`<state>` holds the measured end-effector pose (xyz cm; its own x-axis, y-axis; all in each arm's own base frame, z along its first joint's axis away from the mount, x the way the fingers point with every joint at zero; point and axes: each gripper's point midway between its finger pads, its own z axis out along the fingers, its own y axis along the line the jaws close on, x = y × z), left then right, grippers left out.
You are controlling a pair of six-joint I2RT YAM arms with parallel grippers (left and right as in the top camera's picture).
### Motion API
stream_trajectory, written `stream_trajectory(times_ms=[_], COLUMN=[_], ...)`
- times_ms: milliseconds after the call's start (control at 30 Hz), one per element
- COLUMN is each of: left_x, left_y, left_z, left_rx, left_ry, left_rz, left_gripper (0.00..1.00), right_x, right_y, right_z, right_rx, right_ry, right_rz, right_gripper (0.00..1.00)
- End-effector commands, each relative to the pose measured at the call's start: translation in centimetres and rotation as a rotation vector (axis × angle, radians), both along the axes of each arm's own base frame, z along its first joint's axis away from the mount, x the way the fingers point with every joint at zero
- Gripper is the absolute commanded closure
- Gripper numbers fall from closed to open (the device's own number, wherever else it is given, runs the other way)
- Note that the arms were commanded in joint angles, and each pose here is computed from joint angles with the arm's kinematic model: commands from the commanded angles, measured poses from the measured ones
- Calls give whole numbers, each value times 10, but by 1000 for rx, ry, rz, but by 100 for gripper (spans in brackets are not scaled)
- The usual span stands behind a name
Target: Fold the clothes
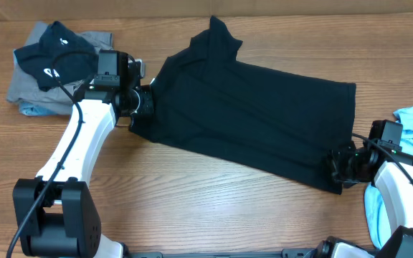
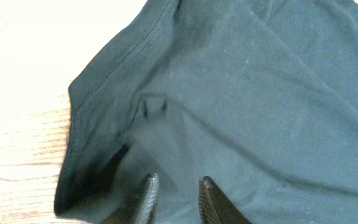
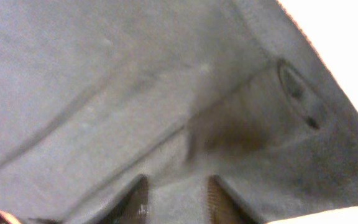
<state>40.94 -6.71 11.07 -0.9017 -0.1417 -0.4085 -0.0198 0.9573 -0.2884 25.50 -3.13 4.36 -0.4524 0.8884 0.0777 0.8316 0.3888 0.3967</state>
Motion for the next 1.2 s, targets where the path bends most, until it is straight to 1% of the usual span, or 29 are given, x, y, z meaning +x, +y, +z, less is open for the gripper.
stream_trajectory(times_ms=[0,67,167,233,300,367,433,533,633,767,800,833,933,1033,1100,1167], left_x=[7,4,-10,-24,-38,-46,-50,-50,-47,-47,-47,-49,-54,-65,-81,-96], left_y=[1,1,7,10,21,32,36,36,31,21,21,21,22,37,55,68], left_z=[16,14,6,-1,-9,-18,-30,-54,-72,-91,-94,-99,-108,-110,-109,-106], left_rx=[4,9,45,80,149,213,242,243,220,174,173,173,171,225,287,323], left_ry=[-49,-35,20,73,131,161,165,139,127,151,160,175,214,275,348,406], left_rz=[15,9,-26,-62,-73,-75,-84,-96,-105,-154,-157,-158,-152,-65,31,89], left_gripper=[46,42,41,41,42,42,46,46,41,42,46,62,95,96,96,96], right_x=[12,11,3,-4,-11,-16,-20,-20,-24,-25,-25,-25,-24,-22,-19,-18], right_y=[0,1,4,7,10,12,14,19,20,21,21,21,20,19,21,24], right_z=[8,8,6,4,4,3,2,4,3,3,3,3,4,4,5,7], right_rx=[-4,-9,-1,10,16,21,21,29,25,22,21,21,19,12,13,21], right_ry=[-53,-58,-28,3,19,34,41,16,19,17,16,16,13,0,-23,-42], right_rz=[36,63,82,90,124,148,173,246,287,303,303,303,307,310,337,360], right_gripper=[51,47,45,43,43,43,43,44,44,44,44,44,44,44,44,44])
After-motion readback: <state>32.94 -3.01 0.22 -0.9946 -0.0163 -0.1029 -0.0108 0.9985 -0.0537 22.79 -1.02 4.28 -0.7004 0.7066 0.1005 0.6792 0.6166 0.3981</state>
